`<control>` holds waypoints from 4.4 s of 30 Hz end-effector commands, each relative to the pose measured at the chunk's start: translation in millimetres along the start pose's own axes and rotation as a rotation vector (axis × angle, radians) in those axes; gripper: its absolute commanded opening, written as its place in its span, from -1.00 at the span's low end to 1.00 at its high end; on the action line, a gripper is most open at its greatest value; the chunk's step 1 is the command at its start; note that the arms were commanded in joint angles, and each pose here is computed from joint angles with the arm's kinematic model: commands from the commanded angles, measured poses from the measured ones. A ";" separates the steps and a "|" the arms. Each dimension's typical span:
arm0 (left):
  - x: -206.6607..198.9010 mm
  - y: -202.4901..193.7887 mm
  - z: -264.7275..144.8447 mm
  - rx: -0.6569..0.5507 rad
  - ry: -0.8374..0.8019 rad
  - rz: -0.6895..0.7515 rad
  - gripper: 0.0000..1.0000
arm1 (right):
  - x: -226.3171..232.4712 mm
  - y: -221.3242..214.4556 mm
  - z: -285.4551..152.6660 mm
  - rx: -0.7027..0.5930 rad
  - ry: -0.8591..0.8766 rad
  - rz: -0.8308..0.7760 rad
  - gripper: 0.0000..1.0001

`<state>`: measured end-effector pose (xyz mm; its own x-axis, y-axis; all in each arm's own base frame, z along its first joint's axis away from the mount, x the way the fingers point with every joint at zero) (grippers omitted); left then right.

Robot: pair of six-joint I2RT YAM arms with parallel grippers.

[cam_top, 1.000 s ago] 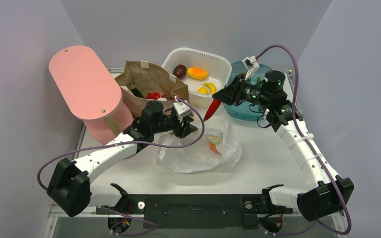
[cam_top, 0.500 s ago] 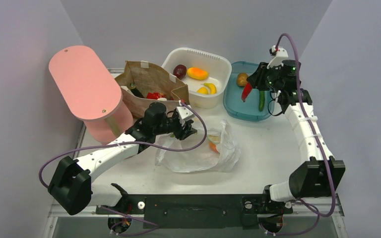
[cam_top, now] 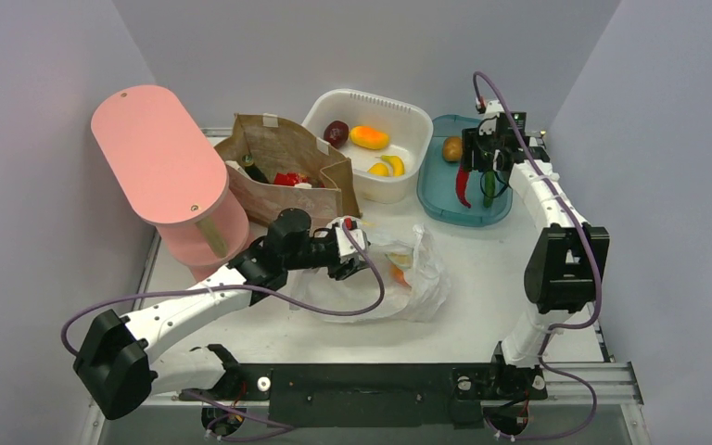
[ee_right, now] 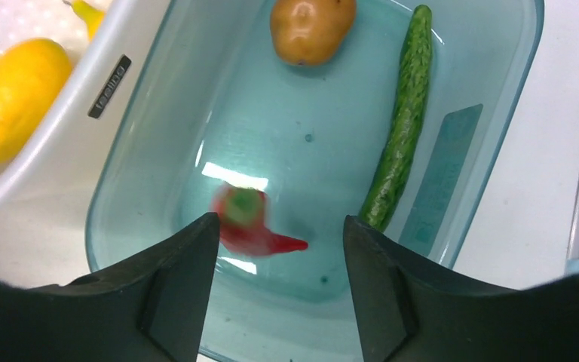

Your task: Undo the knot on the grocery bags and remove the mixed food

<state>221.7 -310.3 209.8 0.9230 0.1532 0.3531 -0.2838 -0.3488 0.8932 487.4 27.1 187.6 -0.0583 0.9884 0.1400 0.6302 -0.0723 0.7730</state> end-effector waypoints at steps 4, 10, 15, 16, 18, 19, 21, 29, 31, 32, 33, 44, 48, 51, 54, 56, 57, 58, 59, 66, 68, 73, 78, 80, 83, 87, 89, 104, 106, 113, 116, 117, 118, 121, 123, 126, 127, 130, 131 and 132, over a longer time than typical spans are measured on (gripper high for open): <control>-11.6 28.8 -16.8 -0.070 -0.045 0.096 -0.11 | 2.7 23.1 -30.0 -0.043 -0.001 -0.041 0.59; -42.2 17.4 -23.1 -0.030 -0.145 0.206 -0.27 | 57.5 -12.8 -84.6 0.104 0.312 -0.026 0.61; -55.1 -0.6 -4.6 0.004 -0.161 0.224 -0.36 | 87.8 -99.8 -124.5 0.341 0.504 -0.015 0.53; -55.0 -4.6 3.4 0.012 -0.148 0.242 -0.36 | 87.2 -126.6 -126.5 0.411 0.517 -0.006 0.50; -54.4 -12.1 12.9 0.025 -0.125 0.256 -0.36 | 91.0 -154.5 -133.5 0.480 0.547 -0.009 0.46; -52.8 -15.2 15.2 0.034 -0.110 0.260 -0.36 | 93.9 -167.9 -136.3 0.512 0.558 -0.013 0.46; -53.3 -23.8 22.9 0.045 -0.090 0.266 -0.36 | 100.3 -184.1 -137.8 0.552 0.581 -0.040 0.44; -39.5 -47.3 59.1 0.071 0.027 0.257 -0.07 | 114.8 -215.2 -112.4 0.633 0.603 -0.099 0.46; -39.5 -55.6 67.0 0.084 0.034 0.267 -0.01 | 115.5 -216.8 -104.9 0.644 0.608 -0.102 0.48; -41.9 -64.4 71.6 0.103 0.024 0.268 0.01 | 115.2 -219.8 -100.8 0.658 0.607 -0.099 0.48; -39.6 -63.8 75.0 0.101 0.035 0.274 0.03 | 115.6 -219.6 -97.4 0.655 0.609 -0.103 0.48; -35.3 -76.4 107.5 0.073 0.058 0.282 0.16 | 118.9 -239.1 -70.9 0.726 0.620 -0.129 -0.57; -36.4 -82.1 116.1 0.077 0.051 0.284 0.19 | 121.8 -244.3 -65.9 0.747 0.625 -0.141 -1.00; -37.3 -87.3 121.6 0.084 0.044 0.283 0.20 | 125.2 -249.8 -64.7 0.759 0.630 -0.164 -1.00; -33.6 -88.8 127.0 0.089 0.058 0.277 0.21 | 129.2 -253.7 -64.8 0.763 0.637 -0.184 -1.00; -32.6 -93.4 130.9 0.100 0.065 0.268 0.22 | 132.5 -258.0 -66.0 0.773 0.642 -0.194 -1.00; -31.7 -93.2 132.2 0.100 0.067 0.267 0.23 | 135.1 -260.0 -67.4 0.777 0.649 -0.198 -1.00; -32.9 -95.7 133.7 0.103 0.064 0.267 0.23 | 136.7 -260.3 -67.9 0.775 0.654 -0.201 -1.00; -33.3 -96.0 134.5 0.102 0.061 0.267 0.24 | 139.5 -260.5 -69.5 0.775 0.663 -0.203 -1.00; -33.7 -109.5 135.7 0.140 0.076 0.220 0.21 | 147.1 -257.6 -78.5 0.759 0.717 -0.216 -1.00; -30.8 -112.5 135.4 0.152 0.089 0.195 0.23 | 150.9 -257.5 -84.2 0.755 0.748 -0.229 -1.00; -42.5 -106.0 136.8 0.078 0.026 0.225 0.29 | 158.4 -263.9 -89.6 0.770 0.777 -0.264 -1.00; -61.9 -95.0 141.4 0.019 -0.100 0.261 0.23 | 172.7 -266.7 -94.7 0.780 0.852 -0.259 -1.00; -67.3 -101.8 142.0 0.046 -0.135 0.245 0.12 | 174.9 -266.1 -97.6 0.775 0.873 -0.262 -1.00; -70.3 -106.8 141.4 0.060 -0.151 0.223 -0.07 | 173.9 -264.6 -100.5 0.762 0.878 -0.282 -1.00; -63.6 -100.7 132.4 0.056 -0.131 0.190 -0.58 | 161.5 -265.1 -97.3 0.745 0.811 -0.327 -1.00; -58.1 -95.4 123.3 0.053 -0.114 0.178 -0.78 | 150.4 -264.6 -91.4 0.738 0.759 -0.330 -1.00; -62.7 -91.5 50.8 0.093 -0.067 0.166 -1.00 | 111.8 -249.9 -73.0 0.689 0.598 -0.263 -1.00; -61.9 -92.2 51.8 0.103 -0.062 0.147 -0.59 | 116.4 -251.1 -76.0 0.692 0.623 -0.254 -1.00; -31.6 -88.1 79.2 0.119 0.068 0.096 -0.15 | 126.9 -255.0 -80.1 0.707 0.662 -0.257 -1.00; -25.9 -91.6 88.7 0.144 0.070 0.107 -0.10 | 128.7 -254.3 -81.0 0.704 0.666 -0.264 -1.00; -26.6 -91.4 90.3 0.142 0.063 0.108 -0.09 | 129.3 -254.3 -81.6 0.704 0.668 -0.267 -1.00; -27.1 -93.1 92.6 0.144 0.055 0.122 0.06 | 129.6 -253.6 -81.4 0.702 0.669 -0.271 -1.00; -26.3 -91.4 98.7 0.134 0.077 0.161 0.49 | 130.9 -254.1 -82.9 0.705 0.676 -0.281 -1.00; -23.0 -92.2 102.6 0.136 0.111 0.170 0.68 | 132.0 -254.2 -84.4 0.707 0.687 -0.287 -1.00; -21.6 -95.4 109.0 0.138 0.125 0.165 0.81 | 134.8 -253.1 -86.5 0.704 0.705 -0.291 -1.00; -22.3 -94.8 110.9 0.133 0.119 0.160 0.82 | 135.6 -253.3 -86.9 0.706 0.709 -0.290 -1.00; -28.5 -93.1 120.2 0.116 0.080 0.144 0.82 | 140.8 -254.7 -88.0 0.712 0.731 -0.287 -1.00; -30.2 -95.6 123.3 0.120 0.075 0.134 0.83 | 143.4 -255.5 -88.4 0.714 0.737 -0.293 -1.00; -28.6 -92.0 126.8 0.112 0.083 0.135 0.83 | 146.4 -257.0 -89.3 0.719 0.747 -0.297 -1.00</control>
<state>244.2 -370.3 52.6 0.8697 0.1254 0.4773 -0.3345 -0.5612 0.7570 247.2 160.8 46.5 -0.5265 0.6753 0.5165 0.8472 0.4673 0.2527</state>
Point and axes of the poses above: each gripper's point midway between its finger pads, its own z axis out along the fingers, its own x axis along the line the jaws close on, y = z × x, the point moved 1 cm from there along -z, back along the fingers, and after that the axes turned 10 degrees about z, right-handed, at the moved point
